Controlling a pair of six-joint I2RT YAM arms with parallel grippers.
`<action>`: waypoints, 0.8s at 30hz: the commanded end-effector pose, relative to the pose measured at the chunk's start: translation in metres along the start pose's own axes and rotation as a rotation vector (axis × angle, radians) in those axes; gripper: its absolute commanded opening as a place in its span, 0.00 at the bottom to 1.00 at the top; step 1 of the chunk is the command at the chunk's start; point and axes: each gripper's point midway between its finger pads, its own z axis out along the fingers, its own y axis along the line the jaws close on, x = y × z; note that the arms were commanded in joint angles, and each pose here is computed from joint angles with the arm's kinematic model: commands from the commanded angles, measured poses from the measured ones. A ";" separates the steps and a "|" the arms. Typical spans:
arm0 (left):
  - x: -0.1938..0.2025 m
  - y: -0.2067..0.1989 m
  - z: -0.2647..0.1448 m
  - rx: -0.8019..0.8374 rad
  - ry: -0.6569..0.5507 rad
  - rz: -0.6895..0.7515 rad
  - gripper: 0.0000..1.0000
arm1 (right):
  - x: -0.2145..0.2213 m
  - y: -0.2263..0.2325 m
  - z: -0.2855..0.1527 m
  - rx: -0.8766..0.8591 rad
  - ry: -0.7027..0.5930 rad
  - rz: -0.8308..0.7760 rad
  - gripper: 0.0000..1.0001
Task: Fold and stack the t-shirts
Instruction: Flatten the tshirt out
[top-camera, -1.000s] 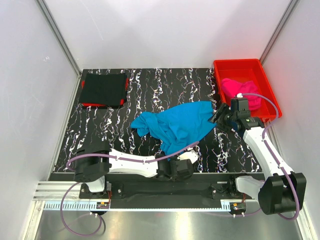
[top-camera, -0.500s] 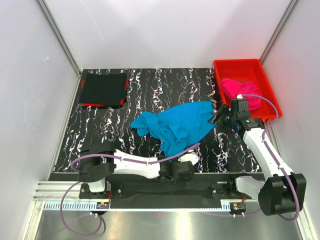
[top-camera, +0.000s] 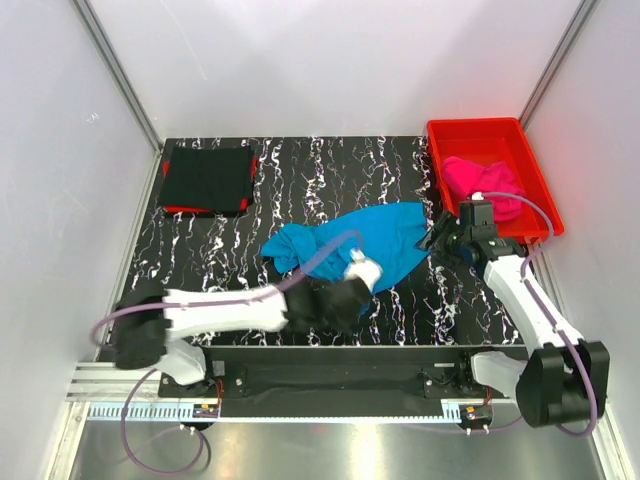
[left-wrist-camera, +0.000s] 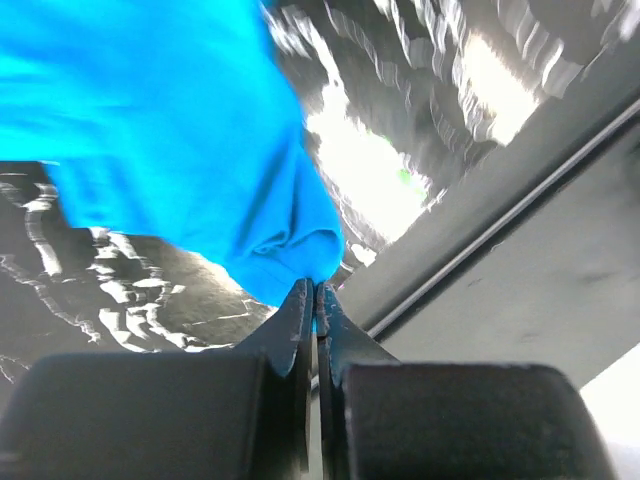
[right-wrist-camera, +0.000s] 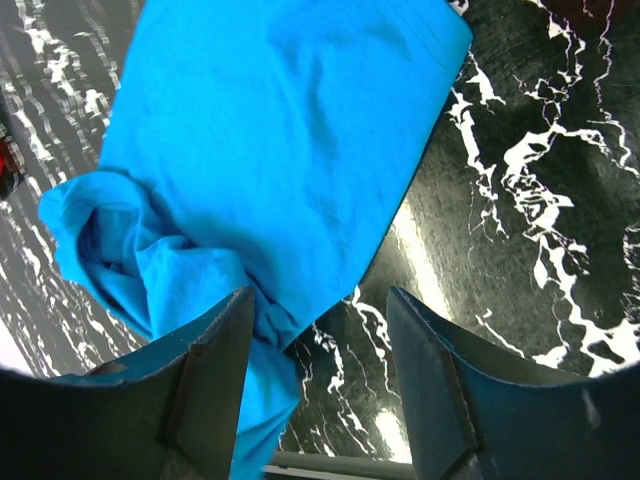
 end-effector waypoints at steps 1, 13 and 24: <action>-0.064 0.019 -0.057 0.136 -0.140 -0.290 0.00 | -0.007 -0.001 0.017 0.015 -0.010 0.029 0.62; -0.078 0.230 -0.153 -0.073 -0.406 -0.855 0.00 | -0.004 0.002 0.064 0.042 0.043 0.053 0.58; -0.040 0.275 -0.146 -0.186 -0.380 -0.953 0.00 | 0.024 -0.030 0.098 0.178 0.115 -0.021 0.62</action>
